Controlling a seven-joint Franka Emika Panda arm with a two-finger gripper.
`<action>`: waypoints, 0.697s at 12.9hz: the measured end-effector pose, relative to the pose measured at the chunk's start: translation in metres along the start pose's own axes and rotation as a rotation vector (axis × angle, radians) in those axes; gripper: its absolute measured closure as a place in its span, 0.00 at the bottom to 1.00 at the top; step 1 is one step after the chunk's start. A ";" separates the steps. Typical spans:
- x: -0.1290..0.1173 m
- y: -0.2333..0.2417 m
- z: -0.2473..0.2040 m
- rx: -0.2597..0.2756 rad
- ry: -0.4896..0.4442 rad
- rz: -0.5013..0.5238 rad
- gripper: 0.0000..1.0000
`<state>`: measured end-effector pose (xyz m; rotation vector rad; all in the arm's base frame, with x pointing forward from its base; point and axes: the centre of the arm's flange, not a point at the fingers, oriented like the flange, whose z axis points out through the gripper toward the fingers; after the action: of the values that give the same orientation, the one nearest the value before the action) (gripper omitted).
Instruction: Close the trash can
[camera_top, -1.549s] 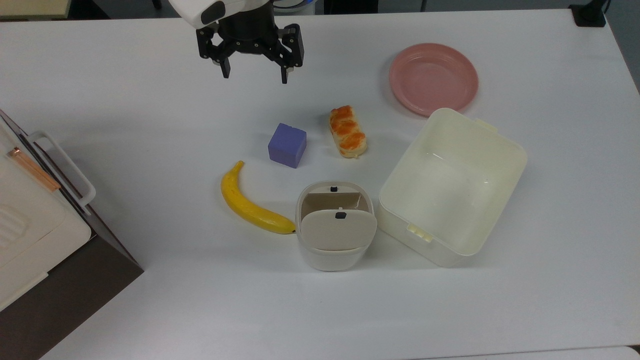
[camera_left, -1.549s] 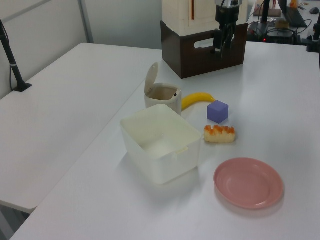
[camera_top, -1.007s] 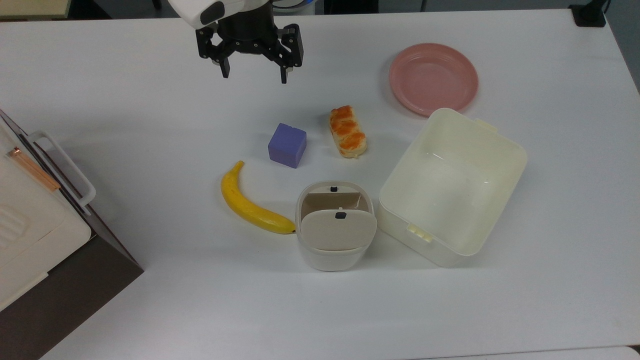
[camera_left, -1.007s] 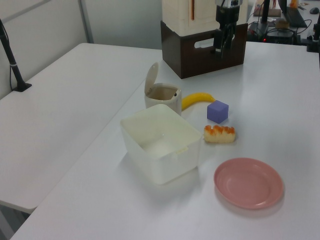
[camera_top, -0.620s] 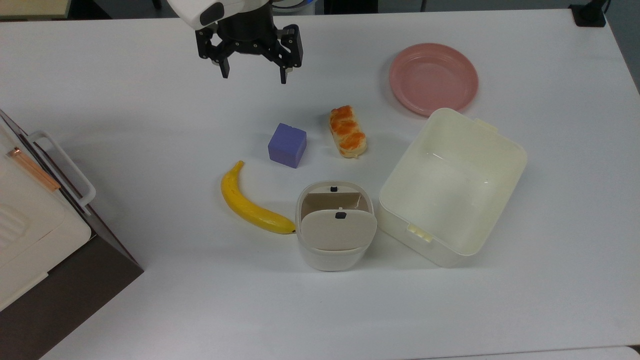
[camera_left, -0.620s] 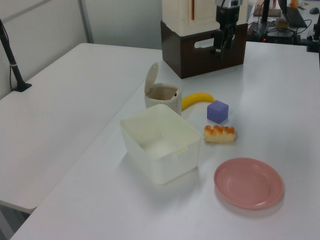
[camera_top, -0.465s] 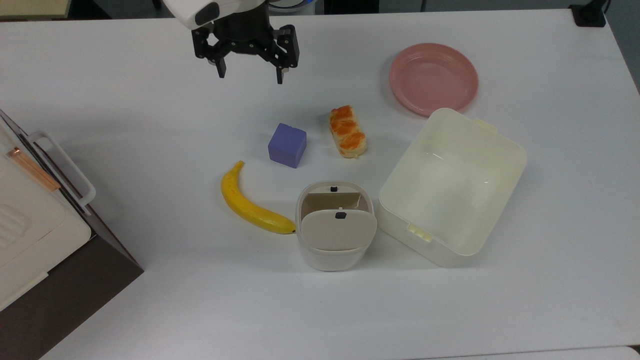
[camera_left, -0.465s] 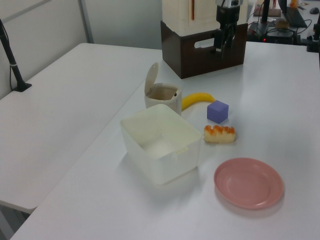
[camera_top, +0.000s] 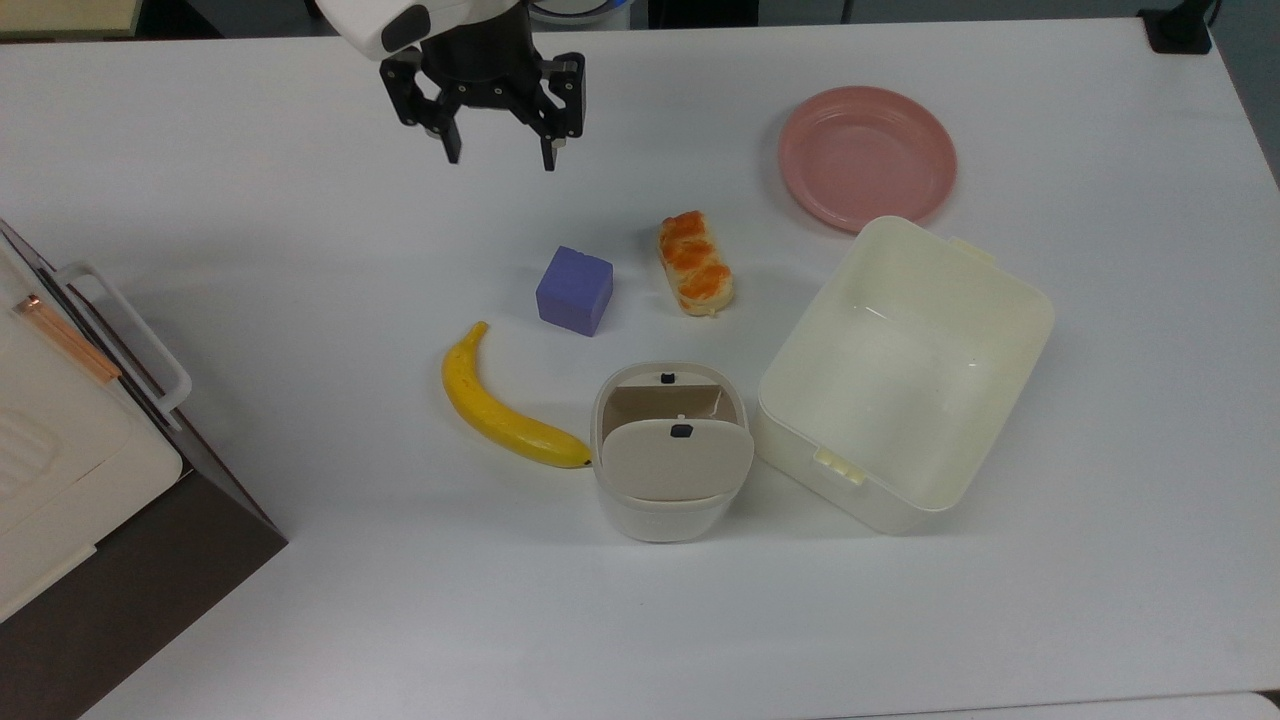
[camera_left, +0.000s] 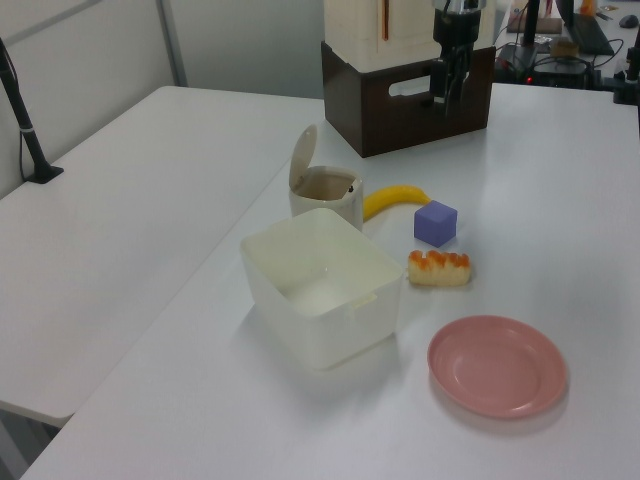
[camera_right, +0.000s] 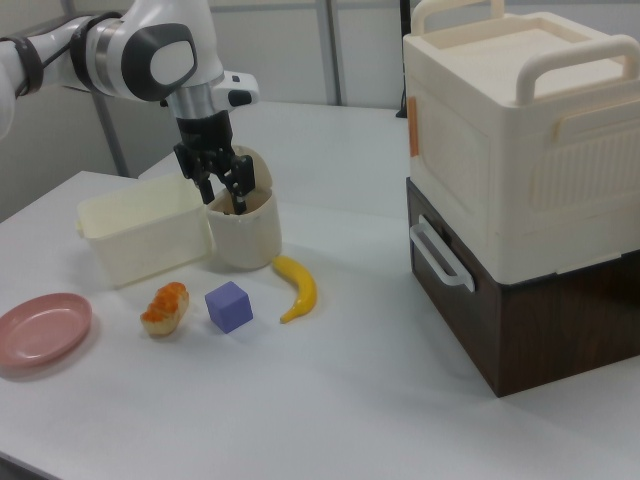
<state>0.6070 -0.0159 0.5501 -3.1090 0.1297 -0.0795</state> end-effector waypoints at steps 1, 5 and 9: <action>0.003 -0.001 -0.003 0.029 0.027 -0.014 0.42; 0.016 -0.007 -0.021 0.114 0.158 -0.011 0.89; 0.046 -0.019 -0.031 0.147 0.393 -0.001 0.99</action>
<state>0.6531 -0.0021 0.5841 -2.9062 0.1235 -0.6664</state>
